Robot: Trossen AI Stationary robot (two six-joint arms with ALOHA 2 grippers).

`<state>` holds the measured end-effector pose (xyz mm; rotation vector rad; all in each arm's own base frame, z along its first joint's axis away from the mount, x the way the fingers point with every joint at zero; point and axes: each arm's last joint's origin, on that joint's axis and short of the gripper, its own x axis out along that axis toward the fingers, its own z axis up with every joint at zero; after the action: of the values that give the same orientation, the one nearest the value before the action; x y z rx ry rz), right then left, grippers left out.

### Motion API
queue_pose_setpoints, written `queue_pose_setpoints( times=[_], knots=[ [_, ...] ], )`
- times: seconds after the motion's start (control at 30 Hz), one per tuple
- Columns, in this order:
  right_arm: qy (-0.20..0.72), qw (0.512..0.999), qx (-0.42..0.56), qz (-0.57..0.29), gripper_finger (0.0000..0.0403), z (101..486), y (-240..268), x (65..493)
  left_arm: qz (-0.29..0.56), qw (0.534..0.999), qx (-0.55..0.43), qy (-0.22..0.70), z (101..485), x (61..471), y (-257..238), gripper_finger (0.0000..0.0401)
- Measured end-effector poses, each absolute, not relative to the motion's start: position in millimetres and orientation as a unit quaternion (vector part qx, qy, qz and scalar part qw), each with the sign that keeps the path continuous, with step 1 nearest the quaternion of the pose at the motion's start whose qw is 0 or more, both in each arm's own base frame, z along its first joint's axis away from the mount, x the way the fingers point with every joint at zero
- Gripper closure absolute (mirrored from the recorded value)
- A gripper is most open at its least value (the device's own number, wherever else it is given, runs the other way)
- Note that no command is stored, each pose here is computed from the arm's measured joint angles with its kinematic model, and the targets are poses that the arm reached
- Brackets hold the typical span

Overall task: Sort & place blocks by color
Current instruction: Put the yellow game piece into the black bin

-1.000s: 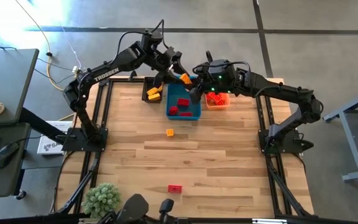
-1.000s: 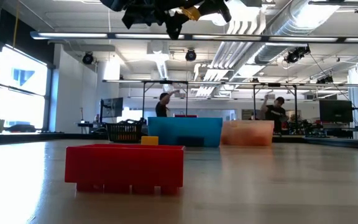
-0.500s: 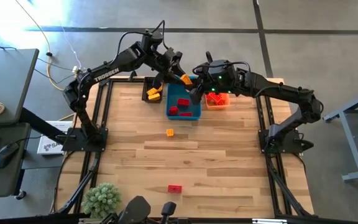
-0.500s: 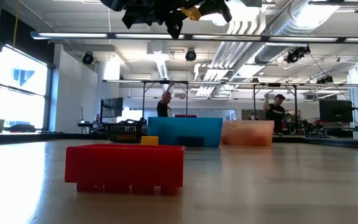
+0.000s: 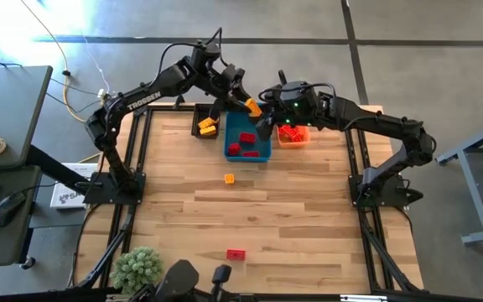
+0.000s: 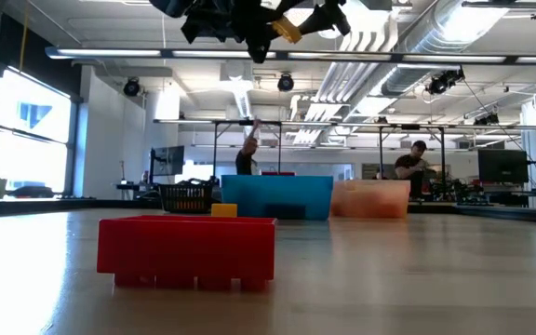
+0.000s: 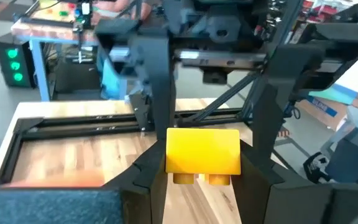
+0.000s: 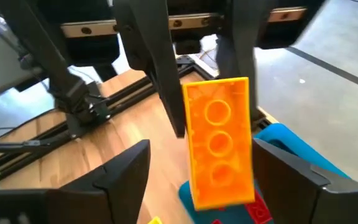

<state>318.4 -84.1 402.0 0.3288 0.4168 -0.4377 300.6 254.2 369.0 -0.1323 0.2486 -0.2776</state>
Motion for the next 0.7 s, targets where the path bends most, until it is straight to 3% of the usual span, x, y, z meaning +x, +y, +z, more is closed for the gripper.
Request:
queue_pose_setpoints(
  times=[0.17, 0.37, 0.7],
  knots=[
    [0.204, 0.936, 0.156, -0.24, 0.0138, 402, -96, 315, -0.111, 0.978, -0.087, 0.155, 362, 291, 260, 0.0287],
    [0.213, 0.931, 0.149, -0.257, 0.0136, 400, -108, 310, -0.002, 0.963, -0.074, 0.259, 347, 275, 268, 0.0285],
    [0.247, 0.923, 0.126, -0.269, 0.0135, 395, -119, 303, 0.177, 0.853, -0.045, 0.489, 316, 246, 278, 0.0285]
  ],
)
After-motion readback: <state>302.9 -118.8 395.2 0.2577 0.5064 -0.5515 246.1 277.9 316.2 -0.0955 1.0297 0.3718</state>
